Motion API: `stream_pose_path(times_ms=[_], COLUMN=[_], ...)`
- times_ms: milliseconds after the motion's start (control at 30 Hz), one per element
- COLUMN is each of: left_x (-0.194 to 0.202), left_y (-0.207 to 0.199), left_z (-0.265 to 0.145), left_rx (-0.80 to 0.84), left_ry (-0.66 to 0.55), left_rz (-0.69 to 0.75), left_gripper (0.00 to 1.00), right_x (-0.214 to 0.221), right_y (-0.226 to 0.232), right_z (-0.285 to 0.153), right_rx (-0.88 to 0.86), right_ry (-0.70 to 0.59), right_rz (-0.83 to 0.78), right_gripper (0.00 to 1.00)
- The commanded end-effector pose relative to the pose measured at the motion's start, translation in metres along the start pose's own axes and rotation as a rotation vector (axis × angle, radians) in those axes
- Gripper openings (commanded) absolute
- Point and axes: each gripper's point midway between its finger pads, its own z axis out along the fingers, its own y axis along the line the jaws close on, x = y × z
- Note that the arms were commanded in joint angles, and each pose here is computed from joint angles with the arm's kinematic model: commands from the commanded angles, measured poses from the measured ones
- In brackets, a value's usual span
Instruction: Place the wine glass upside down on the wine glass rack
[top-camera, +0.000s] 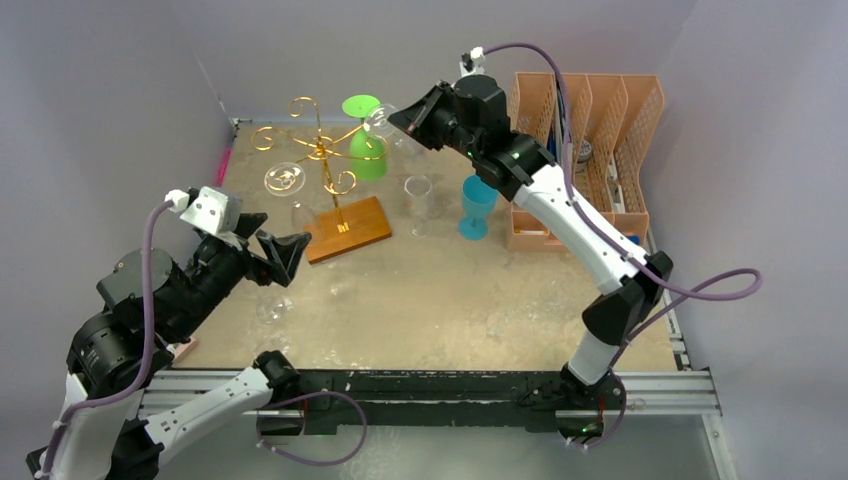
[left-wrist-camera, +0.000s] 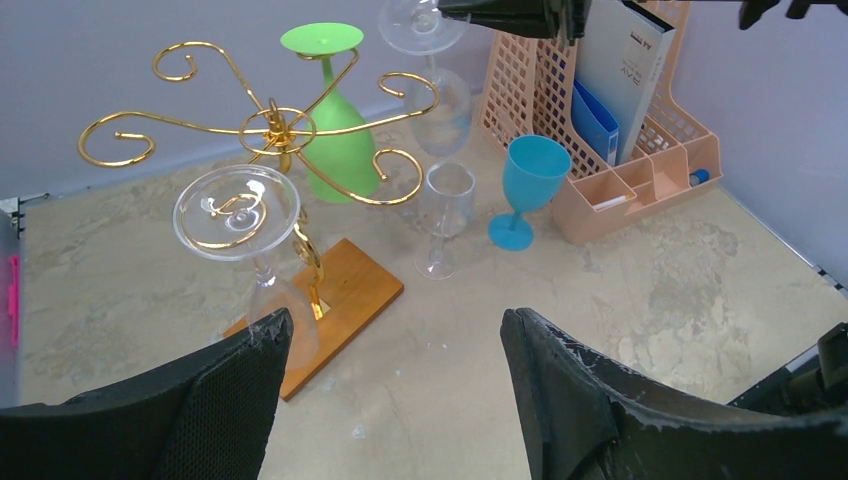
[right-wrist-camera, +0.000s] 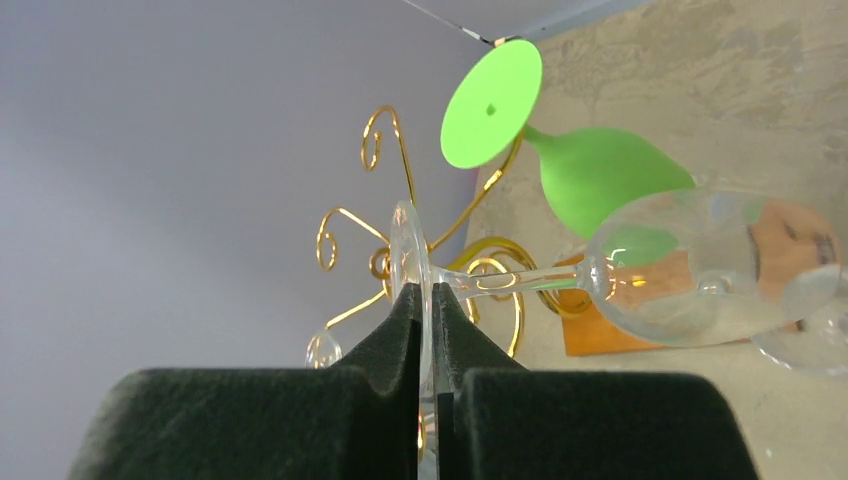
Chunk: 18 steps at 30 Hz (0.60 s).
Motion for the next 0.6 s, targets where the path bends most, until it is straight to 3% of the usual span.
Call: stream_pose_path(times_ms=[0, 567], left_x=[-0.002, -0.002], left_y=[0.003, 0.008], left_z=[0.003, 0.003], left_rx=[-0.020, -0.048], left_ry=[-0.014, -0.021], left_rz=[-0.007, -0.006], left_gripper=[0.76, 0.77], right_x=[-0.021, 0.011], right_y=[0.051, 0.059], right_z=[0.002, 0.019], right_rx=[-0.185, -0.231], right_ry=[-0.038, 0.144], right_rz=[-0.018, 0.095], right_gripper=[0.00, 0.00])
